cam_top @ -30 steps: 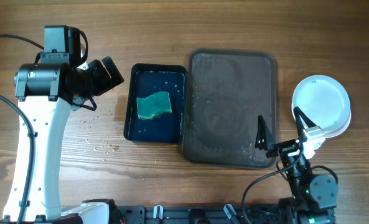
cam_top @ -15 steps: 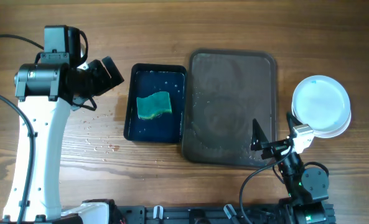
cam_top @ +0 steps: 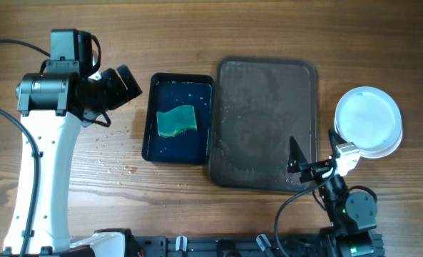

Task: Clean dirty plates on tray and stack at the side

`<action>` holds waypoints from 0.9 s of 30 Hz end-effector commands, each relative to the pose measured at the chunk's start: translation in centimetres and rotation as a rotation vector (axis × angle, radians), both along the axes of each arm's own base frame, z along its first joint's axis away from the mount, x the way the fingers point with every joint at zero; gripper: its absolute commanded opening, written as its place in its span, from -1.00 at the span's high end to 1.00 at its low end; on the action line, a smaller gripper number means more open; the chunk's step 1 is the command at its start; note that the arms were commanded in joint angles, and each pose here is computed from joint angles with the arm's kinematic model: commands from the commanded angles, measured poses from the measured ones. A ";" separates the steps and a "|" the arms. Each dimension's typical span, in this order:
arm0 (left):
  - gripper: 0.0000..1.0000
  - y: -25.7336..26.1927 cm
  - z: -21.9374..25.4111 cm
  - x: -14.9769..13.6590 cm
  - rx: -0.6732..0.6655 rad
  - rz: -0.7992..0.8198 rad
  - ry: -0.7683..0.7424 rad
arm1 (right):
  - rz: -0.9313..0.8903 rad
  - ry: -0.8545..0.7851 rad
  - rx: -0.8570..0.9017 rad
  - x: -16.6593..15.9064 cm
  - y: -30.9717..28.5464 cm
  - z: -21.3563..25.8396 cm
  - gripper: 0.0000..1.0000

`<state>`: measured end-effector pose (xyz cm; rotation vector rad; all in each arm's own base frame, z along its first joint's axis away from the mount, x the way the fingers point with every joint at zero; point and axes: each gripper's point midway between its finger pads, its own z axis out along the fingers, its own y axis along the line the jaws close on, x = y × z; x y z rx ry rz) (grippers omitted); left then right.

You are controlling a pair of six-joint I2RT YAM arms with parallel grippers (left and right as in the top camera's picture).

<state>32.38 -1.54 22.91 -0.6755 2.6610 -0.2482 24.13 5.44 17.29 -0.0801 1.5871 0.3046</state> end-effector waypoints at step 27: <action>-1.00 -1.8 6.5 -8.5 0.155 -0.245 -0.827 | -0.023 -0.002 -0.010 0.1 -0.4 0.0 -0.99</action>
